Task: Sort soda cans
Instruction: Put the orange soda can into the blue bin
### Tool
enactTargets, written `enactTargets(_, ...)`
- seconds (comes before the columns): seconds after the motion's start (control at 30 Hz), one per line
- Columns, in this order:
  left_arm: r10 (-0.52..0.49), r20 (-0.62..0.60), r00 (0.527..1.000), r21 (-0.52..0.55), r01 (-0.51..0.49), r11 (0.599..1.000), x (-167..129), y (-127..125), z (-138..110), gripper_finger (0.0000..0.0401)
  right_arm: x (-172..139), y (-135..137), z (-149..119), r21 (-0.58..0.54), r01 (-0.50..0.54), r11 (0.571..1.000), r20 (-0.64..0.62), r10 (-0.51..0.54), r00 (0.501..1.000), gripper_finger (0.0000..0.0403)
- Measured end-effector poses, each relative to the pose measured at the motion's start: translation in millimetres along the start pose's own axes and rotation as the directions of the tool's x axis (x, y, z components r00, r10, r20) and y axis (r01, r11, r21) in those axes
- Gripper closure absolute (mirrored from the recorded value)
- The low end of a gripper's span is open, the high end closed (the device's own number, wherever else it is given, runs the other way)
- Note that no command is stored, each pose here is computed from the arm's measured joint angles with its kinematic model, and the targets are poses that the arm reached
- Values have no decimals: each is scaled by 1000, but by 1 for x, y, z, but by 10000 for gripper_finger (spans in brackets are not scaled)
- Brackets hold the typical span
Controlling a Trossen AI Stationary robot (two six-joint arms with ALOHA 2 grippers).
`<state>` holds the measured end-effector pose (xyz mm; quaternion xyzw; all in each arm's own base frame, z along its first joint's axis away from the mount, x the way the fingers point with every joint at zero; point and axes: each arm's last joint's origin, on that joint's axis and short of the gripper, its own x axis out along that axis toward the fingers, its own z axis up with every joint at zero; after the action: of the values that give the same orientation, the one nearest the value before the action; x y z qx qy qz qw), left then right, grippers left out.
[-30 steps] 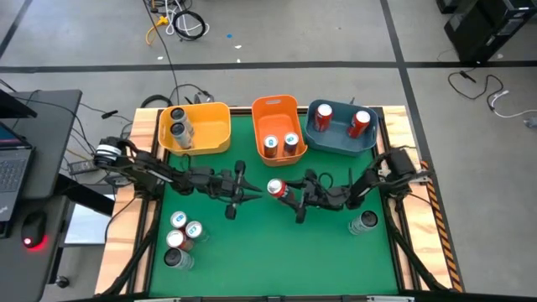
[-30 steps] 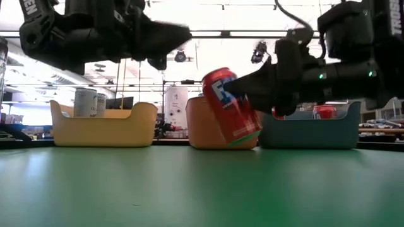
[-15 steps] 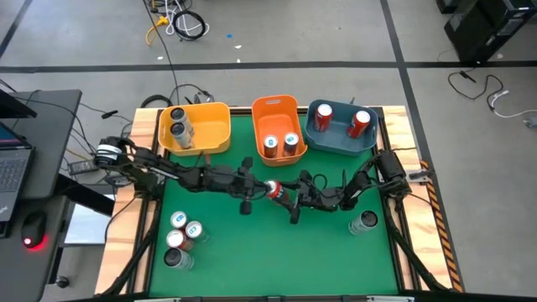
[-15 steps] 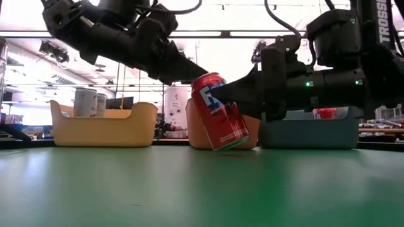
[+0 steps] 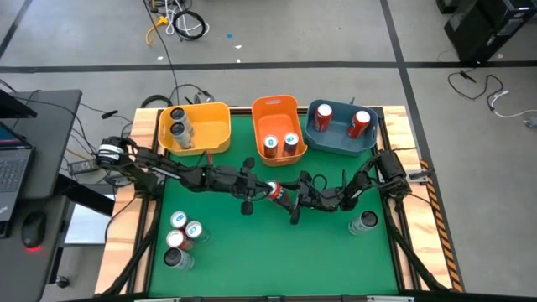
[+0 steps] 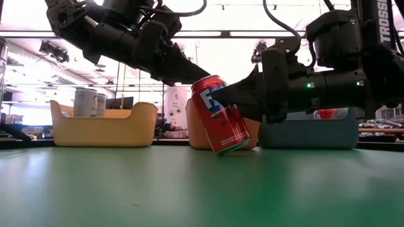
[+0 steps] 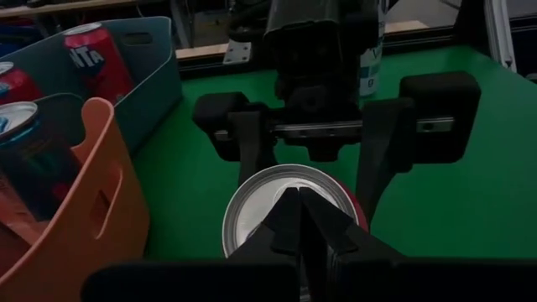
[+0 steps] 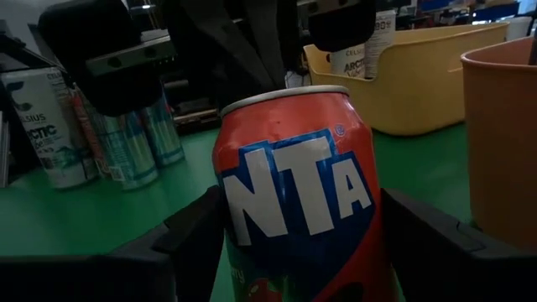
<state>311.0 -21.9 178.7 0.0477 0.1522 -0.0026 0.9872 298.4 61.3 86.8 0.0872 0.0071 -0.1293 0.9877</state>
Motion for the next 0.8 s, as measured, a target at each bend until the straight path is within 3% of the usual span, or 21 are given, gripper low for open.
enactTargets(0.27, -9, -3, 1000, 0, 9, 1000, 1, 0, -1, 400, 0, 0, 0, 23, 0, 1000, -2, 0, 1000, 112)
enactTargets(0.6, -62, 3, 998, 5, 62, 998, 4, -2, 4, 400, -1, 2, -1, 52, -21, 998, -8, 21, 1000, 56)
enactTargets(0.8, -70, 3, 998, 6, 70, 998, 4, -2, 4, 400, -1, 3, -1, 67, -32, 997, -11, 33, 999, 49)
